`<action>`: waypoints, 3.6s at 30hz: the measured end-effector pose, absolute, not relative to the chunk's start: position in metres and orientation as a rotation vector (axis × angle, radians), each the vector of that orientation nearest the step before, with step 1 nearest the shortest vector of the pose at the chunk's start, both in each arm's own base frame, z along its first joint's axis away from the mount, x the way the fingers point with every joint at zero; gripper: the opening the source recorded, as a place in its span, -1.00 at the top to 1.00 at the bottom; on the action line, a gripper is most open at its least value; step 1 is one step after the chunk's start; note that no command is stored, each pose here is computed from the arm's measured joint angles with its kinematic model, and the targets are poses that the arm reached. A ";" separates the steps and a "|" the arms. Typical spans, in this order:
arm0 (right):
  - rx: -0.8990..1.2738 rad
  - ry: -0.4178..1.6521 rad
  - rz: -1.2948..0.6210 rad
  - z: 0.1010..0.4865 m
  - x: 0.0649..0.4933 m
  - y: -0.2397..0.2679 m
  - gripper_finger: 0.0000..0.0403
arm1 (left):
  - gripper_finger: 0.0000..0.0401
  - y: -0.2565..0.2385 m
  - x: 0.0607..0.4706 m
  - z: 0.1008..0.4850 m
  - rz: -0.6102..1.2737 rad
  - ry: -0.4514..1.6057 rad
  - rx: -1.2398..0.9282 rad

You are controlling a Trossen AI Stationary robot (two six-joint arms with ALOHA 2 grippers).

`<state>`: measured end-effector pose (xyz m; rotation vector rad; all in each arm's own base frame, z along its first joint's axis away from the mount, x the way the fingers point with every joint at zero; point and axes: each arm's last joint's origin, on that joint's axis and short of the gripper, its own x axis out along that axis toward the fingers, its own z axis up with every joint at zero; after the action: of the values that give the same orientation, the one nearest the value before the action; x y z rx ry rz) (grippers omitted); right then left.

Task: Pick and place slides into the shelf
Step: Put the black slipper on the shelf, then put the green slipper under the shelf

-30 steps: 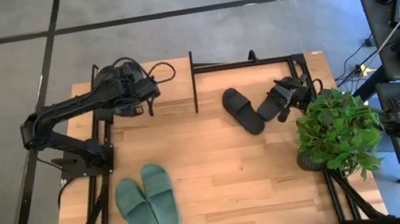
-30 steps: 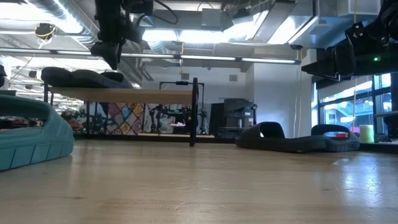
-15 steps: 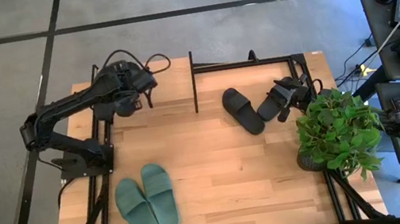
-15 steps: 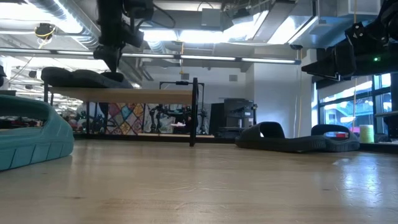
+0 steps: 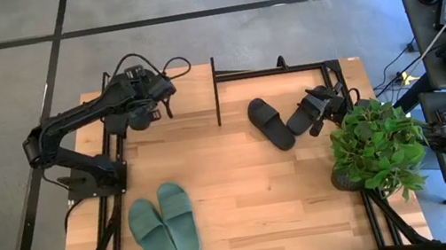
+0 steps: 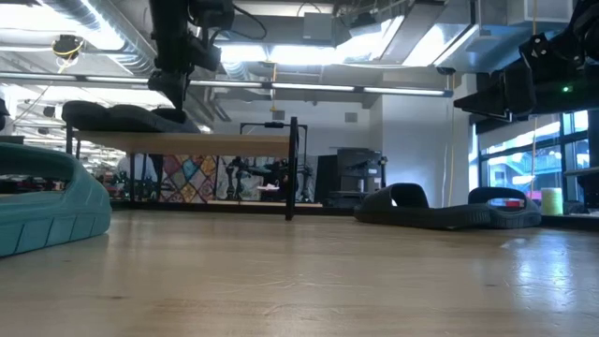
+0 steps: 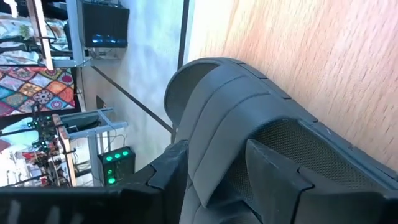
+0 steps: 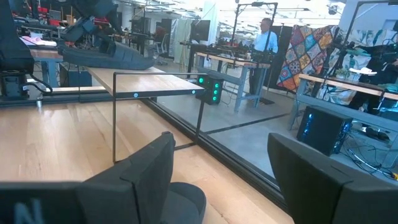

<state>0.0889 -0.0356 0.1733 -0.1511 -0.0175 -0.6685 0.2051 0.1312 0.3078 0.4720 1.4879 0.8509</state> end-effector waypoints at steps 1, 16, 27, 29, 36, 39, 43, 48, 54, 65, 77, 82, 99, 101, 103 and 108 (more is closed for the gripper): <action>-0.151 -0.018 -0.669 0.173 0.089 -0.036 -0.28 | 0.25 0.132 0.205 0.307 0.854 1.493 0.468; -0.150 -0.017 -0.679 0.173 0.089 -0.036 -0.28 | 0.27 0.143 0.203 0.290 0.938 1.547 0.495; -0.151 -0.017 -0.678 0.173 0.089 -0.036 -0.28 | 0.66 0.146 0.202 0.290 0.937 1.546 0.475; -0.150 -0.018 -0.678 0.173 0.089 -0.036 -0.28 | 0.80 0.145 0.202 0.289 0.913 1.540 0.457; -0.150 -0.018 -0.678 0.173 0.089 -0.036 -0.28 | 0.94 0.145 0.202 0.289 0.905 1.540 0.453; -0.150 -0.018 -0.678 0.173 0.089 -0.036 -0.28 | 0.97 0.144 0.203 0.289 0.906 1.547 0.464; -0.150 -0.018 -0.678 0.173 0.089 -0.036 -0.28 | 0.96 0.141 0.204 0.289 0.897 1.543 0.474; -0.151 -0.018 -0.678 0.173 0.089 -0.036 -0.28 | 0.98 0.139 0.206 0.289 0.890 1.540 0.483; -0.150 -0.018 -0.677 0.173 0.089 -0.036 -0.28 | 0.99 0.139 0.206 0.289 0.889 1.541 0.483; -0.150 -0.018 -0.678 0.173 0.089 -0.036 -0.28 | 0.99 0.133 0.203 0.288 0.883 1.571 0.470; -0.150 -0.018 -0.677 0.173 0.089 -0.036 -0.28 | 0.94 0.132 0.203 0.288 0.893 1.570 0.464; -0.150 -0.018 -0.677 0.173 0.089 -0.036 -0.28 | 0.79 0.131 0.203 0.288 0.902 1.568 0.468; -0.150 -0.018 -0.677 0.173 0.089 -0.036 -0.28 | 0.20 0.130 0.204 0.287 0.888 1.556 0.442; -0.150 -0.018 -0.677 0.173 0.089 -0.036 -0.28 | 0.16 0.130 0.204 0.287 0.894 1.552 0.437; -0.150 -0.018 -0.677 0.173 0.089 -0.036 -0.28 | 0.14 0.130 0.204 0.287 0.897 1.550 0.434; -0.150 -0.018 -0.677 0.173 0.089 -0.036 -0.28 | 0.09 0.130 0.204 0.287 0.896 1.552 0.432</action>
<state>0.0888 -0.0358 0.1734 -0.1499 -0.0178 -0.6773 0.2038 0.1301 0.2871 0.4316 1.5517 0.8963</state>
